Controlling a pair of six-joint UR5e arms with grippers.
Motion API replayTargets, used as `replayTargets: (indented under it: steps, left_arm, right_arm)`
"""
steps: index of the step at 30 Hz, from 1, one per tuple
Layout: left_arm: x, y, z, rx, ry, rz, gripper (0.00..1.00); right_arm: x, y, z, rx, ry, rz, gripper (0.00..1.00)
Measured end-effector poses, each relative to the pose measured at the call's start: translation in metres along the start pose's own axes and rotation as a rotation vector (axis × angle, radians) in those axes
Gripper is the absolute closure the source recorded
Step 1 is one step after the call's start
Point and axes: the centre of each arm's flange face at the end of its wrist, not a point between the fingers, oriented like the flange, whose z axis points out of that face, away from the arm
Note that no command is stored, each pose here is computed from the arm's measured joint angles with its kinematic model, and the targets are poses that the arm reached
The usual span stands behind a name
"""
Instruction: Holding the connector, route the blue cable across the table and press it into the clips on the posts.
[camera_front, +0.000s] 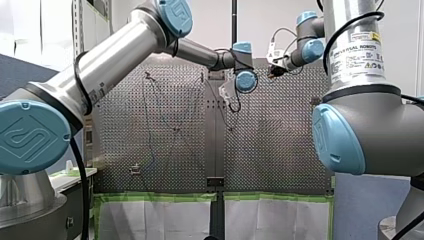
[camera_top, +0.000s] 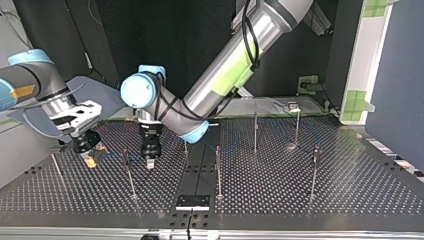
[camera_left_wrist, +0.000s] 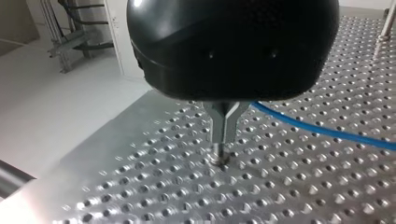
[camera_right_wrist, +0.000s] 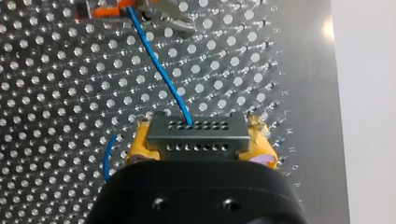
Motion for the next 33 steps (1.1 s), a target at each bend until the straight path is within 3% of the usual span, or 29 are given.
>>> replayTargets:
  steps: [9,11,12,13,14,15,17,18,19,20,33]
  left_arm:
    - [0.005,0.009,0.006,0.015,0.019,0.007,1.0]
    - [0.006,0.009,0.006,0.017,0.022,0.005,0.86]
    - [0.006,0.009,0.006,0.019,0.024,0.004,0.86]
    - [0.006,0.009,0.006,0.021,0.026,0.002,0.76]
    - [0.007,0.008,0.006,0.024,0.028,0.0,0.59]
    - [0.007,0.008,0.006,0.025,0.029,-0.002,0.59]
    - [0.008,0.007,0.005,0.027,0.033,-0.003,0.29]
    - [0.008,0.007,0.004,0.028,0.034,-0.003,0.29]
    - [0.008,0.007,0.004,0.028,0.035,-0.003,0.11]
    - [0.008,0.007,0.004,0.028,0.037,-0.003,0.0]
    - [0.011,0.006,-0.001,0.026,0.062,0.006,0.0]
  right_arm:
    - [-0.005,0.009,0.004,-0.006,-0.006,0.005,1.0]
    - [-0.005,0.01,0.004,-0.007,-0.007,0.006,1.0]
    - [-0.005,0.01,0.004,-0.008,-0.007,0.006,1.0]
    - [-0.005,0.011,0.004,-0.008,-0.007,0.005,1.0]
    - [-0.006,0.011,0.004,-0.009,-0.007,0.005,1.0]
    - [-0.006,0.011,0.004,-0.009,-0.007,0.006,1.0]
    - [-0.006,0.012,0.004,-0.009,-0.007,0.006,1.0]
    - [-0.006,0.012,0.004,-0.01,-0.007,0.005,1.0]
    - [-0.006,0.012,0.004,-0.01,-0.007,0.005,1.0]
    - [-0.006,0.012,0.004,-0.01,-0.007,0.005,1.0]
    - [-0.007,0.012,0.004,-0.003,-0.011,0.006,1.0]
